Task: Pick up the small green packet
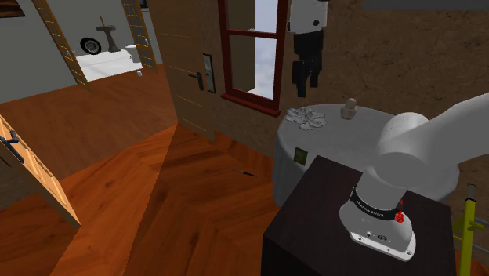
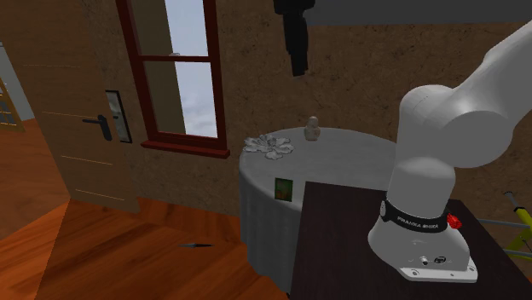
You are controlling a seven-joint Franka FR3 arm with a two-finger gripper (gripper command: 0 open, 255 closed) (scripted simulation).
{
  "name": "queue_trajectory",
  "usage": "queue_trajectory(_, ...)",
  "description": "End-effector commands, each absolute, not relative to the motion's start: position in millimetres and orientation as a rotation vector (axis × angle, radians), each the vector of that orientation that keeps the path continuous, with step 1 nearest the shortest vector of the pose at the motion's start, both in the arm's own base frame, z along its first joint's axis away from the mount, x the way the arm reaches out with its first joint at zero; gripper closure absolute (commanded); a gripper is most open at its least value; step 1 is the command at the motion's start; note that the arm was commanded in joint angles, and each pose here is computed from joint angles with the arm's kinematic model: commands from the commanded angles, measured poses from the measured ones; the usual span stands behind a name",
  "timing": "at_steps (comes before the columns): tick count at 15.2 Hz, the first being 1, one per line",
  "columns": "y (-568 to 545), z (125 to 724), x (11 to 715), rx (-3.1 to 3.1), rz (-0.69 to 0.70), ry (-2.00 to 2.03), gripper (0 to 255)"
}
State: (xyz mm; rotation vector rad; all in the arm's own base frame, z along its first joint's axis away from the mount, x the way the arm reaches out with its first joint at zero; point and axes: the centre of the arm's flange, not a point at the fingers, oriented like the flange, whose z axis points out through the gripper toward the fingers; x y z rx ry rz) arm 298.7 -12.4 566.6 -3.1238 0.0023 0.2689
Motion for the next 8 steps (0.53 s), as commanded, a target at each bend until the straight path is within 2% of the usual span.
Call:
queue_trajectory(1,-12.4,566.6,298.7,-3.124,0.269,0.002,0)
queue_trajectory(8,-64.8,490.4,293.7,-3.118,0.202,0.0,0)
